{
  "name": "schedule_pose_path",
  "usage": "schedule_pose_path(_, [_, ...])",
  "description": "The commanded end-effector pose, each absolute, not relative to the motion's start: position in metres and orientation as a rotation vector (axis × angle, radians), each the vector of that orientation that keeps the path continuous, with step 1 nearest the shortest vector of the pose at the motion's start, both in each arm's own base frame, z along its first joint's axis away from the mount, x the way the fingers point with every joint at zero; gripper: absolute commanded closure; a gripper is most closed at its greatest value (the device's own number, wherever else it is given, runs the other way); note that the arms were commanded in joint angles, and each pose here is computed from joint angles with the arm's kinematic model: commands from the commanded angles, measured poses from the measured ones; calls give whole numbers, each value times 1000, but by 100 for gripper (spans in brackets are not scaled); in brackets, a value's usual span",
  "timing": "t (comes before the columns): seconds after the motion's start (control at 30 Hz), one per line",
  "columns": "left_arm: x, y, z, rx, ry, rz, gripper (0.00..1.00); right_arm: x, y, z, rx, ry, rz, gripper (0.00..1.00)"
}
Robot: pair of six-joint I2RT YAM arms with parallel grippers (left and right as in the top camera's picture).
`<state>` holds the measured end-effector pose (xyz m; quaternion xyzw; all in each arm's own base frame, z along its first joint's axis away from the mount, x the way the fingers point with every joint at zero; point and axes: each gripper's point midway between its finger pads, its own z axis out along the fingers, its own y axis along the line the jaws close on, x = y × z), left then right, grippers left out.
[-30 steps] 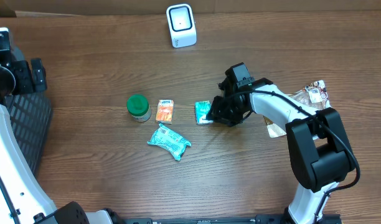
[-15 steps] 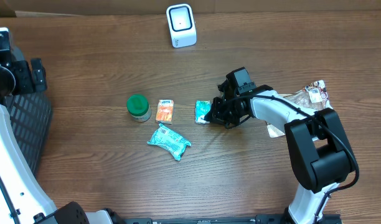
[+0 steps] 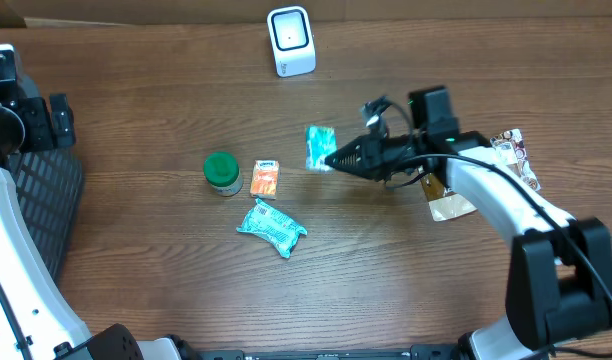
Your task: Scan the item barcode
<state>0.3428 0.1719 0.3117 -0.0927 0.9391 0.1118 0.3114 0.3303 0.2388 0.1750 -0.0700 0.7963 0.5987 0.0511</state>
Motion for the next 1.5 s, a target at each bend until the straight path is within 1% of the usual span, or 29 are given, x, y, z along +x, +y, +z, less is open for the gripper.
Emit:
schedule_pose_path(0.0, [344,174,312,-222,2480,307,1,308,239,224,-342,2259,2162,96])
schedule_pose_path(0.17, [344,174,312,-222,2480,307,0,306,238,245,-358,2238,2290,96])
schedule_pose_path(0.47, [344,174,312,-222,2481,307,0,317,240,265,-190,2355,2355,96])
schedule_pose_path(0.83, [344,174,312,-222,2481,307,0,320,240,274,-230,2335,2338,96])
schedule_pose_path(1.03, [344,174,312,-222,2480,307,0,319,243,277,-387,2239,2274,96])
schedule_pose_path(1.17, [344,174,312,-222,2480,307,0,314,254,271,-471,2192,2236,96])
schedule_pose_path(1.27, [344,174,312,-222,2480,307,0,310,264,260,-480,2196,2208,96])
schedule_pose_path(1.37, [344,174,312,-222,2481,307,0,312,271,239,-399,2259,2137,96])
schedule_pose_path(1.47, [344,174,312,-222,2480,307,0,316,272,207,-271,2381,1983,96])
